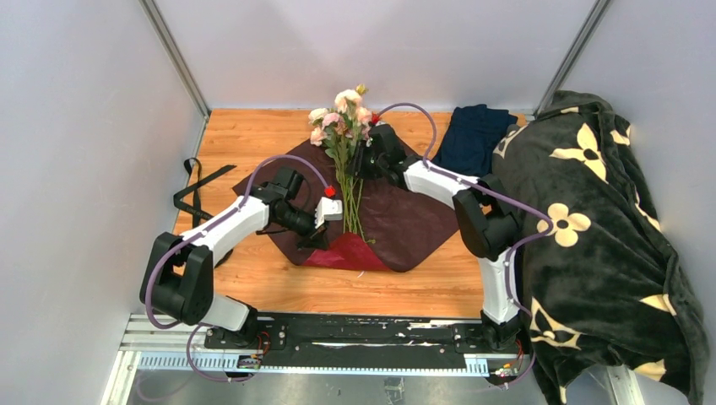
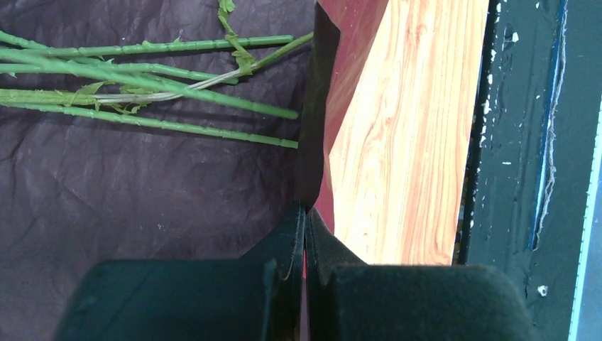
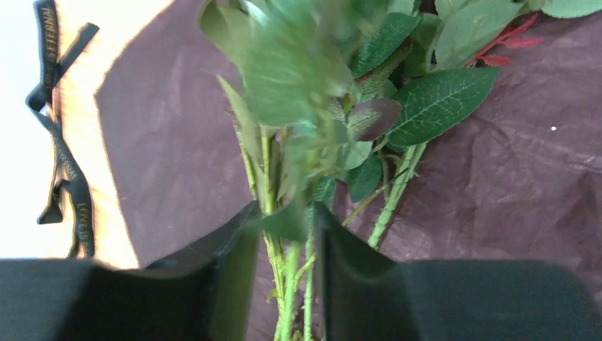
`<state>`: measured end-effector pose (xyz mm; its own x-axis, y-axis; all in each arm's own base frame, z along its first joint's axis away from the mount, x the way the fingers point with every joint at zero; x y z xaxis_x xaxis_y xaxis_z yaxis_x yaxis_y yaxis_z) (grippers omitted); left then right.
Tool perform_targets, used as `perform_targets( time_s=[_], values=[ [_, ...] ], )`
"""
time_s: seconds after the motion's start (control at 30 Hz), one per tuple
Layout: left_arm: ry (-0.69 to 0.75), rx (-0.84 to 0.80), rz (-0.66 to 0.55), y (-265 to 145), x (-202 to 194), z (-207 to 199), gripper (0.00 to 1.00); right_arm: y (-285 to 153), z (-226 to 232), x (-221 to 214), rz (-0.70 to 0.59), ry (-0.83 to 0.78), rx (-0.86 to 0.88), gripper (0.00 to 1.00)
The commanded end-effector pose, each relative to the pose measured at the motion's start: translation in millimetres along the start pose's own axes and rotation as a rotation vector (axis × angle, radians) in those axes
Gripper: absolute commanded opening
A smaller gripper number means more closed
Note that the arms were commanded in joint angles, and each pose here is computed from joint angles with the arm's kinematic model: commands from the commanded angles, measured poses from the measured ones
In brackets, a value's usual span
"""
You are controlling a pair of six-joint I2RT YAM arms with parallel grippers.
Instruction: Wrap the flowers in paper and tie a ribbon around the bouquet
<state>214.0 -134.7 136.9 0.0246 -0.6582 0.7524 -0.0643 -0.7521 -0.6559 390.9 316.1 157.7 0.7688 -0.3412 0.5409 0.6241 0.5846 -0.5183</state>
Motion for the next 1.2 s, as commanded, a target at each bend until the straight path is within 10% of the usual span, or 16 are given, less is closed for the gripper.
perform_targets(
  time_s=[0.0,0.1,0.3,0.5,1.03,1.17],
  values=[
    [-0.012,0.013,-0.003,0,5,8,0.00,8,-5,-8,0.127,-0.054,-0.057,0.51],
    [-0.038,0.071,0.033,1,3,19,0.00,-7,6,9,0.170,-0.166,-0.049,0.72],
    [-0.094,0.176,0.067,6,-1,40,0.00,-80,34,37,0.227,-0.508,0.112,0.76],
    [-0.167,0.232,0.100,14,-6,60,0.00,-126,4,-32,0.430,-0.579,0.394,0.74],
    [-0.498,0.391,0.320,32,-40,88,0.00,-111,-33,-136,0.561,-0.338,0.326,0.02],
    [-0.553,0.413,0.365,35,-49,89,0.00,-100,-55,-150,0.600,-0.318,0.242,0.00]
  ],
)
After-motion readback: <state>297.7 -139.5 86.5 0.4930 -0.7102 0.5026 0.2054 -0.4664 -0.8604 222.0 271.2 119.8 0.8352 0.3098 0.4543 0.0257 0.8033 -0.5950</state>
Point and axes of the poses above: each gripper's point midway between its finger pads, its own y axis out along the fingers, its own z axis along the line the jaws close on, x = y × z, the point moved 8 cm from there along -y, back along the fingers, and after that the axes turned 11 degrees about y, right-handed, at the moved point
